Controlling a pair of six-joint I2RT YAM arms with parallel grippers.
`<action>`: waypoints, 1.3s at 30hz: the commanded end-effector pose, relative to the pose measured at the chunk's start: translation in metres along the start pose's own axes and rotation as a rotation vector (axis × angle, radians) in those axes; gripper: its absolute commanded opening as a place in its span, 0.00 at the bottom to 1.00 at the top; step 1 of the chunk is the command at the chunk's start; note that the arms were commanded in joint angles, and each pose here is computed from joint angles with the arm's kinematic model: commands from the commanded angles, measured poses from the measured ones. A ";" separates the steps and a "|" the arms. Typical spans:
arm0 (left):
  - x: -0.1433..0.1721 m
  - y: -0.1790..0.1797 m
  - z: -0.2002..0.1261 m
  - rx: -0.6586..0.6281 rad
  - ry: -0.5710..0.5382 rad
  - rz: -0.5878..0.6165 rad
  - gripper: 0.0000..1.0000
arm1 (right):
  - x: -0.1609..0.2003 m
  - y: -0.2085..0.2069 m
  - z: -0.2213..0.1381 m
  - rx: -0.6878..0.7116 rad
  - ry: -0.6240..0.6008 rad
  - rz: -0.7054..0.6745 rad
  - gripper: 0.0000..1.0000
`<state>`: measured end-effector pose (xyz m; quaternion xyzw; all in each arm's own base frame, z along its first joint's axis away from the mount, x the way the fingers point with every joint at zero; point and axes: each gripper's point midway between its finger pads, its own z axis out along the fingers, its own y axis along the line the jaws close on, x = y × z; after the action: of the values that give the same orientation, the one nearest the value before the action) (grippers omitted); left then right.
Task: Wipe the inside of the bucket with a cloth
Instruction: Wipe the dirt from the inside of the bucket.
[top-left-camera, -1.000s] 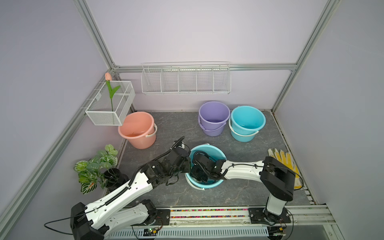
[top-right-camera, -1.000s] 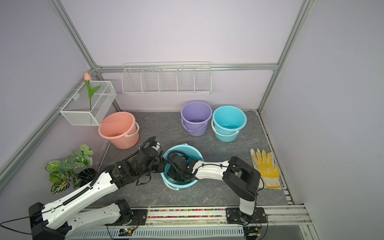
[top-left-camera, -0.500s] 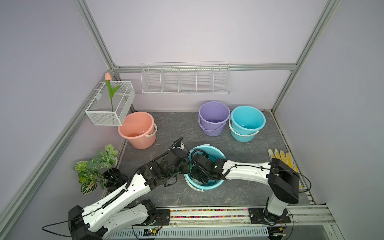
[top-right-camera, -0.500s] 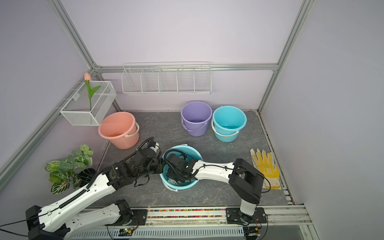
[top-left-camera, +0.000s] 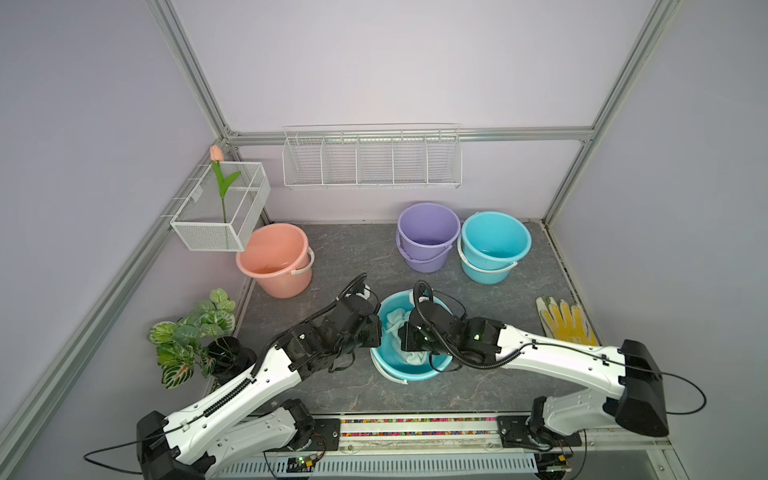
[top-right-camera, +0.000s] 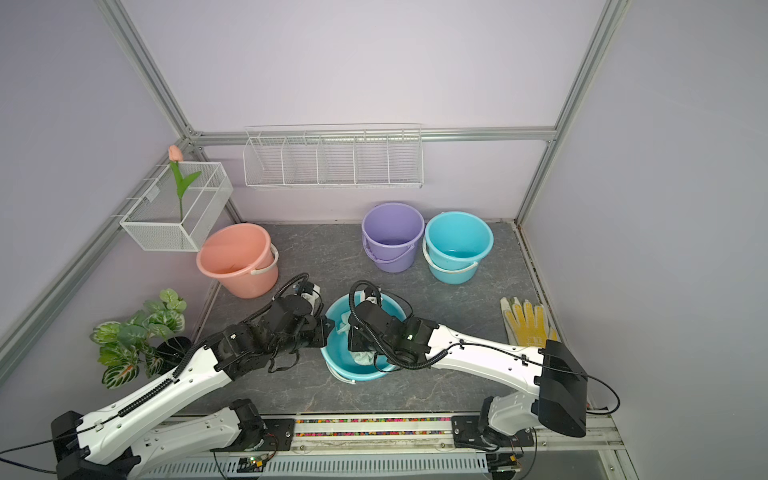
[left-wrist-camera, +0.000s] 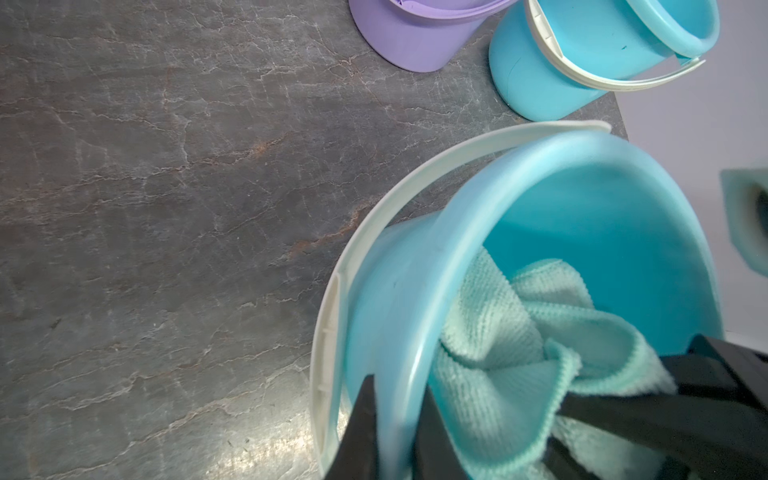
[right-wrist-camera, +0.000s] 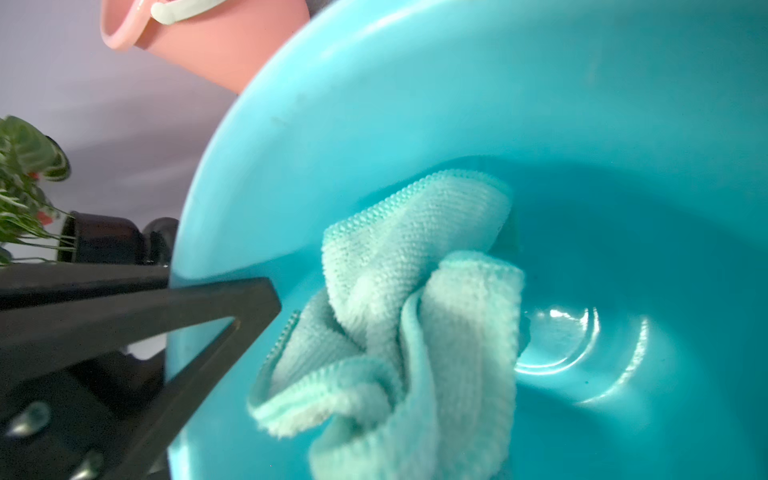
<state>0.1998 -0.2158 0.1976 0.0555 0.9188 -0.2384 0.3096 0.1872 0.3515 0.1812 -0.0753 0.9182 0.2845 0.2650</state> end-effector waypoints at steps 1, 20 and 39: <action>-0.017 -0.012 -0.012 0.055 -0.058 0.013 0.00 | -0.020 -0.003 -0.018 0.028 -0.078 -0.181 0.07; 0.007 -0.032 0.008 0.138 0.104 0.131 0.00 | -0.038 0.012 -0.080 0.003 -0.461 -1.578 0.07; 0.026 -0.051 0.005 0.240 0.236 0.280 0.00 | 0.009 -0.009 -0.008 0.020 -0.276 -2.475 0.07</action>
<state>0.1727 -0.2571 0.1815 0.2143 0.9130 -0.2739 0.2134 0.1806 0.3338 0.1947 -0.8358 0.2473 -0.1500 0.4667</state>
